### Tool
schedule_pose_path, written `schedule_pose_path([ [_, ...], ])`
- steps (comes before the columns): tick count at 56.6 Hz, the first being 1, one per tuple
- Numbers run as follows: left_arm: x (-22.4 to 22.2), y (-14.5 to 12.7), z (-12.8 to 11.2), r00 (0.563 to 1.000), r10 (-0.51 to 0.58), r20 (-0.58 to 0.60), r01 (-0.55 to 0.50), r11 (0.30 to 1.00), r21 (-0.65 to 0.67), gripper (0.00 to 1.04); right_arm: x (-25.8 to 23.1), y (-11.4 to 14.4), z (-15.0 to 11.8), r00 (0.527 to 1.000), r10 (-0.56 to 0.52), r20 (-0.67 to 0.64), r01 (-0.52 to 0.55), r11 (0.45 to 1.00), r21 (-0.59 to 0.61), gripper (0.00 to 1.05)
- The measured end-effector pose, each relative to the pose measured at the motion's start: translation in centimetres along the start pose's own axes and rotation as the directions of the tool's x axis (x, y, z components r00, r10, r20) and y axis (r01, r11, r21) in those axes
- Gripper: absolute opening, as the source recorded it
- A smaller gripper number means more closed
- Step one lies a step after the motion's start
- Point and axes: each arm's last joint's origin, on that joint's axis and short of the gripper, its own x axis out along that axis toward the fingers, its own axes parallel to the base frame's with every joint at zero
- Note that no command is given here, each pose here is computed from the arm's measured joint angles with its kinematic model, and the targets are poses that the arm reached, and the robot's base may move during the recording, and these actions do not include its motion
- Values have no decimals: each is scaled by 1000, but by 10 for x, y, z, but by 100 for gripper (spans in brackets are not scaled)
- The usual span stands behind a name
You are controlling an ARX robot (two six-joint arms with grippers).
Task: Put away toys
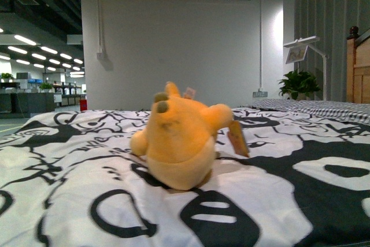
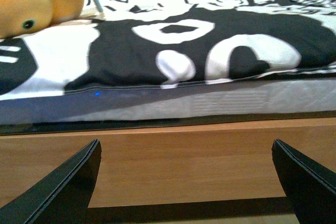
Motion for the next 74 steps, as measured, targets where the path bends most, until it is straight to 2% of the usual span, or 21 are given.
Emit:
schedule_pose_path([
  [30,0,0,0,1000,5,2,-5,1000,0,98,0,0,0,1000,5,2,-5,1000,0,98],
  [38,0,0,0,1000,3,2,-3,1000,0,98,3,-1,-8,991,-26,-131,35,997,69,98],
  [41,0,0,0,1000,3,2,-3,1000,1,98,5,0,-7,990,-20,-139,34,995,98,98],
  [61,0,0,0,1000,3,2,-3,1000,1,98,44,9,43,1000,27,3,-27,991,132,98],
  [74,0,0,0,1000,3,2,-3,1000,1,98,88,23,79,994,27,108,-37,995,88,98],
])
